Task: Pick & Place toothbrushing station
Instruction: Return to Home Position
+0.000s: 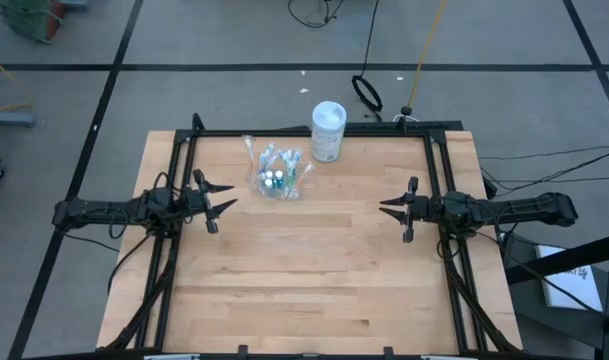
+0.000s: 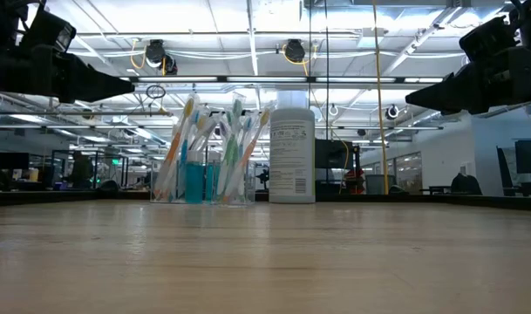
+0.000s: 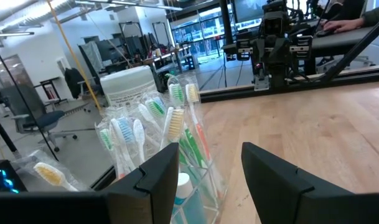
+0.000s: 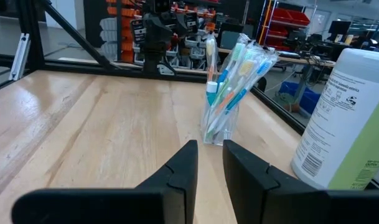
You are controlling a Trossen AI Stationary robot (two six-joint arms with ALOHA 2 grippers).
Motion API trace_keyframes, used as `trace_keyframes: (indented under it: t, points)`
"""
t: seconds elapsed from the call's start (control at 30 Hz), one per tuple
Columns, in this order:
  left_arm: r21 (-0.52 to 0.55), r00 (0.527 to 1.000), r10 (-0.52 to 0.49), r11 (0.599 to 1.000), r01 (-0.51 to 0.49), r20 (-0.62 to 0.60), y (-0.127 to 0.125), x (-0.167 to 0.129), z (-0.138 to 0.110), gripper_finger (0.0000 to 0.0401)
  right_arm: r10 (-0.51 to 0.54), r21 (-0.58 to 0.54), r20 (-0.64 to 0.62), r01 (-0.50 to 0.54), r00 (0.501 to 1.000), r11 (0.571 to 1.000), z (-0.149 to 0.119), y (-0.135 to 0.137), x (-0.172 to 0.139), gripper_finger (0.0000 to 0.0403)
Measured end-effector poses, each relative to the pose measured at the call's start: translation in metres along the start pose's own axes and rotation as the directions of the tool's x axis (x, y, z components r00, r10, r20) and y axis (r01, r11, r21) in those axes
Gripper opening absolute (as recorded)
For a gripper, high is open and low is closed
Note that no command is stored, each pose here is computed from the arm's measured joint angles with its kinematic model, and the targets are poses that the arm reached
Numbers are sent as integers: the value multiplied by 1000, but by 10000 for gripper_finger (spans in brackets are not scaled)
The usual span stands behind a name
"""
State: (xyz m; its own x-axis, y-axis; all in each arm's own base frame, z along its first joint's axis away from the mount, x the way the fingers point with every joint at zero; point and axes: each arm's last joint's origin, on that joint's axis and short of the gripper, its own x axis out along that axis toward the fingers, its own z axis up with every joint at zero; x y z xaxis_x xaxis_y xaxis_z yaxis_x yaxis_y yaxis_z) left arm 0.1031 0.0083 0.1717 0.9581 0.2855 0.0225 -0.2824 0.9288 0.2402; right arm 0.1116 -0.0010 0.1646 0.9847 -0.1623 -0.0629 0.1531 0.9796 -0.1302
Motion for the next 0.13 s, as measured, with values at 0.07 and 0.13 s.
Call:
trace_keyframes:
  t: [0.07,0.13]
  points:
    - [3,1000,0,1000,0,0,0,0,0,182,0,0,0,0,1000,1000,0,0,0,66]
    - [5,1000,0,1000,0,0,0,0,0,182,0,0,0,0,1000,1000,0,0,0,66]
